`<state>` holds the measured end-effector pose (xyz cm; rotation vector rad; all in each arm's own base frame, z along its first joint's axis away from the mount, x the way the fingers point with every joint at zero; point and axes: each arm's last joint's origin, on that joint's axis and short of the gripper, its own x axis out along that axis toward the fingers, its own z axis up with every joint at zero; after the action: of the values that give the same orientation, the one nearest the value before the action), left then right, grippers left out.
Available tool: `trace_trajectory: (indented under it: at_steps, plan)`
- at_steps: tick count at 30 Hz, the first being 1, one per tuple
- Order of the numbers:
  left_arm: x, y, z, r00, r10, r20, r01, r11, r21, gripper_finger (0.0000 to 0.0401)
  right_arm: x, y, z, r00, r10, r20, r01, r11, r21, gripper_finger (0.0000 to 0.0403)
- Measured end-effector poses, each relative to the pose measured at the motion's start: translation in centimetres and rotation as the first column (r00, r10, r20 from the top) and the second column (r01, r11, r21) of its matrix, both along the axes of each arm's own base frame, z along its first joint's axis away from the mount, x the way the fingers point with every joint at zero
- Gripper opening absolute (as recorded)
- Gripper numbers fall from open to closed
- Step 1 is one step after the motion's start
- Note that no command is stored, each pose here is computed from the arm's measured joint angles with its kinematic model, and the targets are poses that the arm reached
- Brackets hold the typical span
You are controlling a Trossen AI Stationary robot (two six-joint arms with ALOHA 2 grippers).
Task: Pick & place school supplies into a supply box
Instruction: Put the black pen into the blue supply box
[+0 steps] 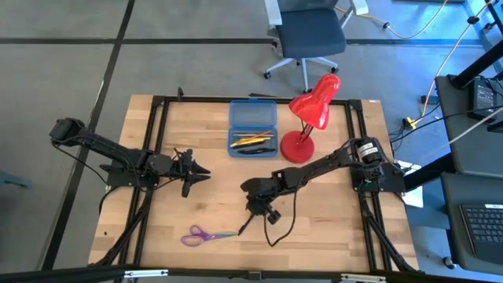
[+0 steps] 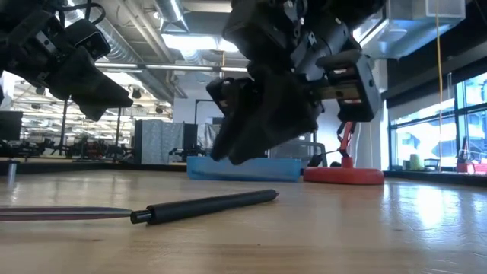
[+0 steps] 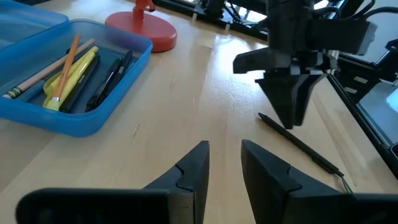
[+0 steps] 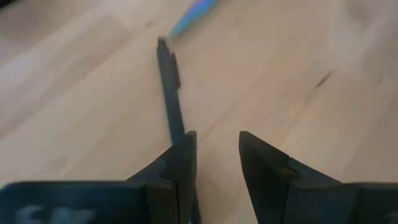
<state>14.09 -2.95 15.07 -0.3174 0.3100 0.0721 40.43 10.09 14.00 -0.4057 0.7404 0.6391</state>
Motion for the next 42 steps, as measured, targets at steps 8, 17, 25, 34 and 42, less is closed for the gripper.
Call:
trace_trajectory:
  at_steps: [8,17,25,34,42]
  plan:
    - [0.0,0.0,0.0,1.0,0.0,0.0,0.0,1.0,0.0,0.0086,0.1,1.0,-0.2,0.988,0.089,0.126,-0.103,0.988,0.112,0.0126]
    - [0.0,0.0,0.0,1.0,0.0,-0.001,0.0,1.0,0.0,0.0086,0.6,2.5,-0.5,0.987,0.087,0.134,-0.099,0.992,0.084,0.0126]
    - [0.0,0.0,-0.1,1.0,0.0,-0.005,0.0,1.0,0.001,0.0086,0.9,3.5,-2.4,0.993,0.062,0.101,-0.065,0.998,0.026,0.0126]
    - [0.0,0.0,-0.1,1.0,0.0,-0.003,0.0,1.0,0.001,0.0086,1.2,3.6,-4.4,0.998,0.035,0.049,-0.038,0.997,0.064,0.0126]
    - [0.0,0.0,-0.1,1.0,0.0,-0.004,0.0,1.0,0.001,0.0086,1.1,3.5,-4.7,1.0,0.012,0.007,-0.012,0.997,0.079,0.0083]
